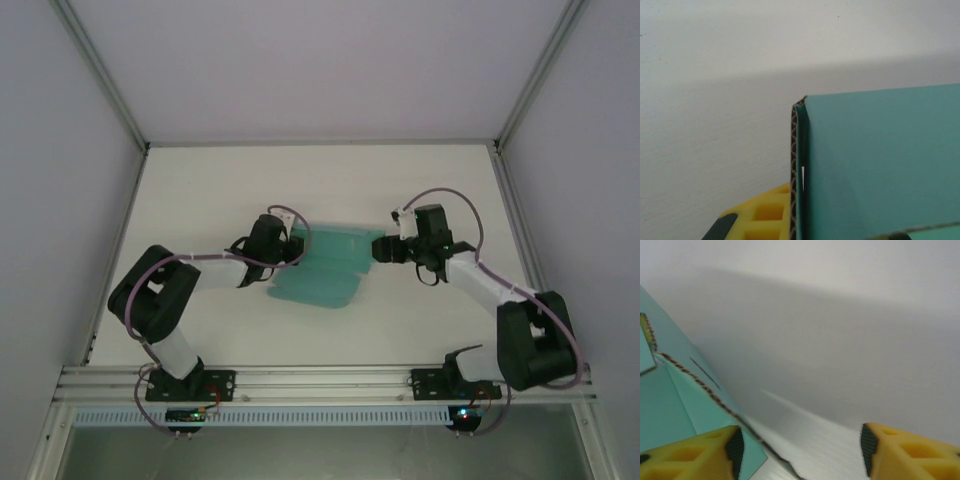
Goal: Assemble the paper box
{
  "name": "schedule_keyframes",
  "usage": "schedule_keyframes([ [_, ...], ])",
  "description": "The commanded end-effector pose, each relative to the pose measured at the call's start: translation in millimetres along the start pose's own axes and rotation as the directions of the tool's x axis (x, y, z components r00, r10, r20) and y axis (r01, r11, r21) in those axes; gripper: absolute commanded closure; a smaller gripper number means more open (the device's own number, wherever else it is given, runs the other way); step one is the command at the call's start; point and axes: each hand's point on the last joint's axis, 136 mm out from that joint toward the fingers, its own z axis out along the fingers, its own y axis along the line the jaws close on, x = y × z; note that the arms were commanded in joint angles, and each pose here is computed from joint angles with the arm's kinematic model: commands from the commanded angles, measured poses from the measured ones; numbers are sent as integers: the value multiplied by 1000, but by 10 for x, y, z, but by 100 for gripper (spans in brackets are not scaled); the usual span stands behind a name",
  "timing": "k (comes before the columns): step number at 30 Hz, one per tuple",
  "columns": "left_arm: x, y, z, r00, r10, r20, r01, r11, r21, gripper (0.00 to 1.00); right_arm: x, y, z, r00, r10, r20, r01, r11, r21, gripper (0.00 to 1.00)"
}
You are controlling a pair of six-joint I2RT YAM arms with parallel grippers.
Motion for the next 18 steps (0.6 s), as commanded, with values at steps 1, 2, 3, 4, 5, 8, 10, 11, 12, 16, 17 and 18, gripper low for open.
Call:
schedule_keyframes([
  [1,-58,-87,-34,1000,11,18,-11,999,41,100,-23,170,115,998,16,-57,-23,994,-108,41],
  [2,-70,-80,-38,1000,8,19,-9,999,36,100,-28,184,144,997,15,-70,-22,993,-114,41],
  [3,-65,-78,-38,1000,10,15,-10,999,33,100,-18,186,159,997,13,-80,-22,994,-111,41],
  [4,-60,-69,-38,1000,11,13,-11,1000,29,100,-18,199,156,997,8,-82,-18,993,-114,41],
  [5,-52,-68,-42,1000,11,12,-11,1000,28,100,-34,209,131,997,3,-75,-11,993,-115,40],
  [8,-52,-28,-55,1000,9,14,-9,1000,7,100,-89,256,-40,999,-14,-46,9,994,-111,35],
  [10,-52,37,-55,1000,-4,5,4,999,-36,100,-160,280,-216,999,-38,0,37,995,-93,32],
  [11,-60,59,-53,1000,-5,2,5,999,-50,100,-205,293,-300,998,-49,28,51,995,-84,30],
  [12,-51,75,-48,1000,-5,-5,4,998,-60,100,-275,290,-381,996,-62,66,66,996,-60,28],
  [16,-50,91,-25,1000,-13,-17,12,997,-77,100,-562,344,-609,979,-56,198,63,998,-29,14],
  [17,-49,82,-23,1000,-12,-18,11,997,-72,100,-622,365,-630,974,-55,220,65,997,-35,9],
  [18,-47,70,-19,1000,-9,-19,7,998,-68,100,-676,377,-637,970,-51,237,62,997,-37,4],
])
